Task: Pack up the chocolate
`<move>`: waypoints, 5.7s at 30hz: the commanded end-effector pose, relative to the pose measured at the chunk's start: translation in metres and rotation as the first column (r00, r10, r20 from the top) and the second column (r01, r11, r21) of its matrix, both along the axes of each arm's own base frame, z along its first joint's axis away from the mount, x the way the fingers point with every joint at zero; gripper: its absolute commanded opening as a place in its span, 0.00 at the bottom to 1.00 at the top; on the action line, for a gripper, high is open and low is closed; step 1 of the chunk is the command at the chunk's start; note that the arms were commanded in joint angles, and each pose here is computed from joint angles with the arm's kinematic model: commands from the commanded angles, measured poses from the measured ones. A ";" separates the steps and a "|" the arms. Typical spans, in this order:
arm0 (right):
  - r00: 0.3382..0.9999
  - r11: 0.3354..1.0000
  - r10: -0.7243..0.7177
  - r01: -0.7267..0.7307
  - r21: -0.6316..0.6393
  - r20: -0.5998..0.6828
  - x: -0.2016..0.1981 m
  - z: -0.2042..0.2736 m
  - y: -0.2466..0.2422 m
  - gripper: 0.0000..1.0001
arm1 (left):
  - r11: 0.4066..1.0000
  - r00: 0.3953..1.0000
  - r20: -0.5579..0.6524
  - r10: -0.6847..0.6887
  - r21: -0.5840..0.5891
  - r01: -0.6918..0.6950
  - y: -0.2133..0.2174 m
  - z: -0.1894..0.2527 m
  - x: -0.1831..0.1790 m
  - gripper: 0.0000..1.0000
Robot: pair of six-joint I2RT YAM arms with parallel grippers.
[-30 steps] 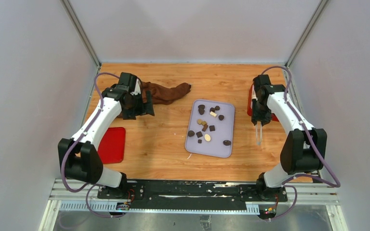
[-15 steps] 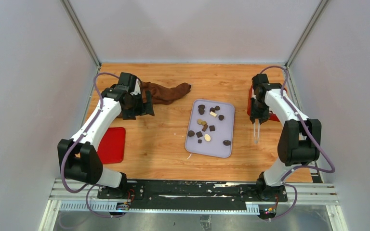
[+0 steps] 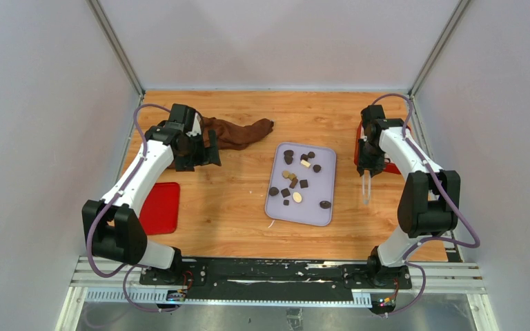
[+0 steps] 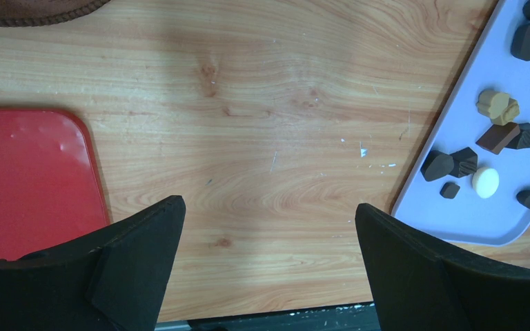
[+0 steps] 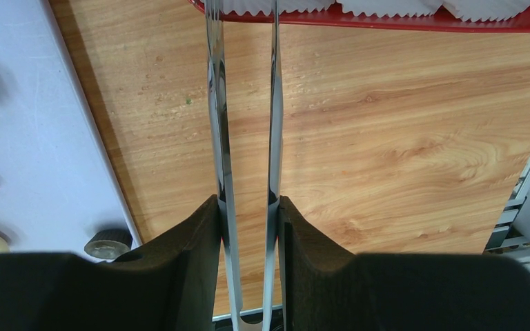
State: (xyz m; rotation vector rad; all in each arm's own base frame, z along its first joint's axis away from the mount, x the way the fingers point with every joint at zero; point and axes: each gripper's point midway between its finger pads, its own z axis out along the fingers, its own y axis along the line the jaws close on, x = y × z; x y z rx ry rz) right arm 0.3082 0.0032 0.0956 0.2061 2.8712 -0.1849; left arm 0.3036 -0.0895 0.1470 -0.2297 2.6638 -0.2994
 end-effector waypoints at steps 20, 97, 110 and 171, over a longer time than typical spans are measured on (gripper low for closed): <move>0.996 1.000 0.006 -0.009 0.025 0.085 -0.002 0.043 -0.001 0.11 | 1.000 1.000 0.007 0.011 -0.002 -0.011 0.002 0.004 -0.004 0.99; 0.931 0.933 0.356 -0.359 -0.022 -0.083 -0.038 0.034 0.110 0.00 | 0.999 1.000 -0.002 0.009 0.032 -0.009 0.005 0.000 0.010 0.99; 0.993 0.992 0.118 -0.118 -0.043 0.008 -0.005 0.067 0.024 0.00 | 0.999 1.000 0.013 -0.014 0.047 0.013 0.007 0.003 0.011 0.99; 0.983 0.989 -0.147 0.142 -0.050 -0.111 0.087 -0.002 -0.083 0.41 | 0.993 0.999 -0.021 -0.038 0.109 0.040 0.010 -0.005 0.039 1.00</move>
